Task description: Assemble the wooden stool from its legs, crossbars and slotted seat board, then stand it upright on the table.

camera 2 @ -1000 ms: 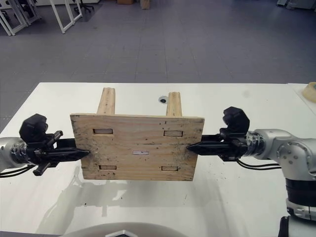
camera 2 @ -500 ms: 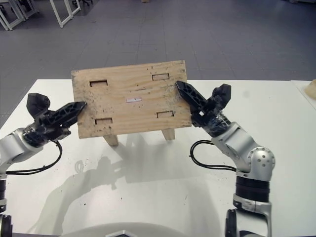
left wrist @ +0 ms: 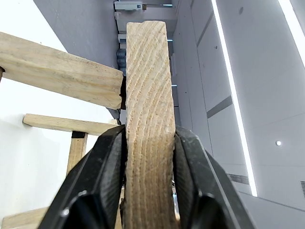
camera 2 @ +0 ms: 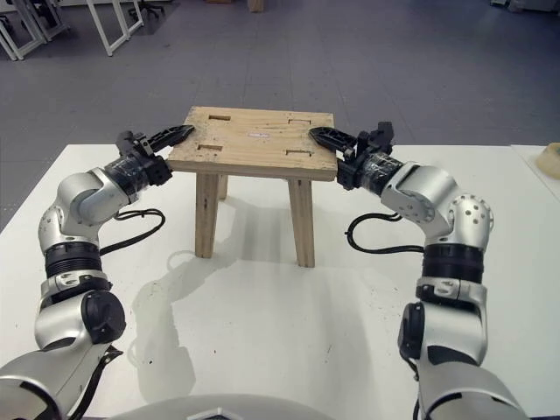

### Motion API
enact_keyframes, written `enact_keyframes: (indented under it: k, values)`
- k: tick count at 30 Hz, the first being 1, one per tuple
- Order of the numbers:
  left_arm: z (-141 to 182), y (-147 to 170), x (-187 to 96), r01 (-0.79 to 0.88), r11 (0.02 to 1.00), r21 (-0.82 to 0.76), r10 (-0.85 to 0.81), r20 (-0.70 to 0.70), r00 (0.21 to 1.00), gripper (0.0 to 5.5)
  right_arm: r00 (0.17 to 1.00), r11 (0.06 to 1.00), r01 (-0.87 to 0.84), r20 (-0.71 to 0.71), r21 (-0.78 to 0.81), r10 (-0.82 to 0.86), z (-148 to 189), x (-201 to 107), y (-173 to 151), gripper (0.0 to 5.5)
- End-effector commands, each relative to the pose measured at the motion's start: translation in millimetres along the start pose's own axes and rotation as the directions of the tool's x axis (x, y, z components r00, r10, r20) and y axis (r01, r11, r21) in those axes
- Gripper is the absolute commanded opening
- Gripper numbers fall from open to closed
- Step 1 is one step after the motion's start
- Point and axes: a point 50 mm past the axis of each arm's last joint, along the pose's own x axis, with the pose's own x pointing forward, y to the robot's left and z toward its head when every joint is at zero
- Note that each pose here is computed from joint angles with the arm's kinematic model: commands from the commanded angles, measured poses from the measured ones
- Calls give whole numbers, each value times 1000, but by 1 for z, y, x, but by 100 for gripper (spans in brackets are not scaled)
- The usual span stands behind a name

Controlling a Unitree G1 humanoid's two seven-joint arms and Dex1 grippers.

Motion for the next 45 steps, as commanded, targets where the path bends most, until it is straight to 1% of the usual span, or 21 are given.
enact_keyframes:
  k: [1, 3, 5, 10, 14, 18, 20, 22, 23, 25, 28, 29, 30, 33, 36, 37, 39, 42, 43, 44, 45]
  values:
    - [-11, -9, 5, 26, 999, 39, -24, -51, 998, 131, 997, 999, 12, -81, 30, -9, 0, 8, -14, 365]
    - [-12, -11, 2, 47, 998, 49, -45, -31, 999, 131, 995, 997, -60, -80, 41, 63, 5, 9, -11, 404]
    - [-11, -11, -1, 53, 998, 42, -53, -7, 999, 189, 987, 991, -128, -91, 44, 132, 7, 8, -8, 452]
    - [-12, -10, -4, 126, 992, 31, -125, -40, 991, 271, 974, 977, -209, -82, 43, 212, 11, 3, -15, 548]
    - [-4, -8, -20, 129, 990, 56, -129, -9, 992, 335, 959, 960, -280, -51, 13, 280, 22, -1, -7, 550]
    - [12, -16, -50, 123, 983, 136, -134, 74, 988, 335, 963, 962, -268, 17, -45, 269, 37, -10, -4, 550]
    - [21, -26, -67, 123, 974, 192, -147, 117, 982, 335, 977, 975, -206, 43, -83, 210, 43, -20, -10, 550]
    - [28, -46, -74, 85, 953, 292, -139, 170, 976, 335, 986, 988, -17, 160, -156, 43, 57, -35, -25, 550]
    - [29, -57, -69, 44, 924, 379, -125, 191, 974, 335, 971, 964, 109, 235, -243, -51, 65, -44, -32, 550]
    - [26, -83, -48, -29, 809, 588, -150, 253, 956, 335, 930, 900, 219, 360, -377, -75, 80, -49, -19, 550]
    - [17, -110, -12, -128, 580, 804, -202, 294, 934, 335, 903, 770, 195, 418, -608, 102, 84, -20, 45, 550]
    - [12, -121, 4, -160, 485, 860, -227, 300, 926, 335, 896, 691, 177, 405, -700, 181, 78, -6, 72, 550]
    - [9, -131, 15, -193, 398, 897, -258, 311, 915, 335, 889, 626, 154, 384, -765, 250, 70, 7, 96, 550]
    - [4, -167, 35, -270, 219, 938, -381, 337, 861, 335, 849, 425, 137, 327, -895, 415, 49, 26, 151, 550]
    - [-2, -187, 46, -295, 116, 948, -454, 315, 833, 335, 807, 336, 167, 324, -927, 493, 41, 29, 174, 550]
    - [-4, -185, 51, -299, 100, 949, -449, 312, 838, 335, 809, 336, 168, 325, -927, 490, 39, 31, 171, 550]
    - [-9, -160, 67, -289, 80, 954, -361, 298, 884, 335, 838, 353, 173, 326, -919, 438, 36, 40, 150, 550]
    - [-22, -88, 85, -228, 126, 966, -126, 243, 962, 335, 927, 417, 153, 277, -896, 254, 21, 57, 85, 550]
    - [-28, -51, 87, -218, 160, 963, -8, 222, 975, 335, 959, 448, 149, 240, -881, 153, 9, 64, 51, 550]
    - [-32, -13, 85, -251, 174, 952, 116, 233, 965, 335, 975, 466, 172, 217, -868, 44, -3, 67, 15, 550]
    - [-36, 11, 81, -277, 178, 944, 194, 242, 951, 335, 979, 472, 188, 200, -861, -26, -12, 68, -7, 550]
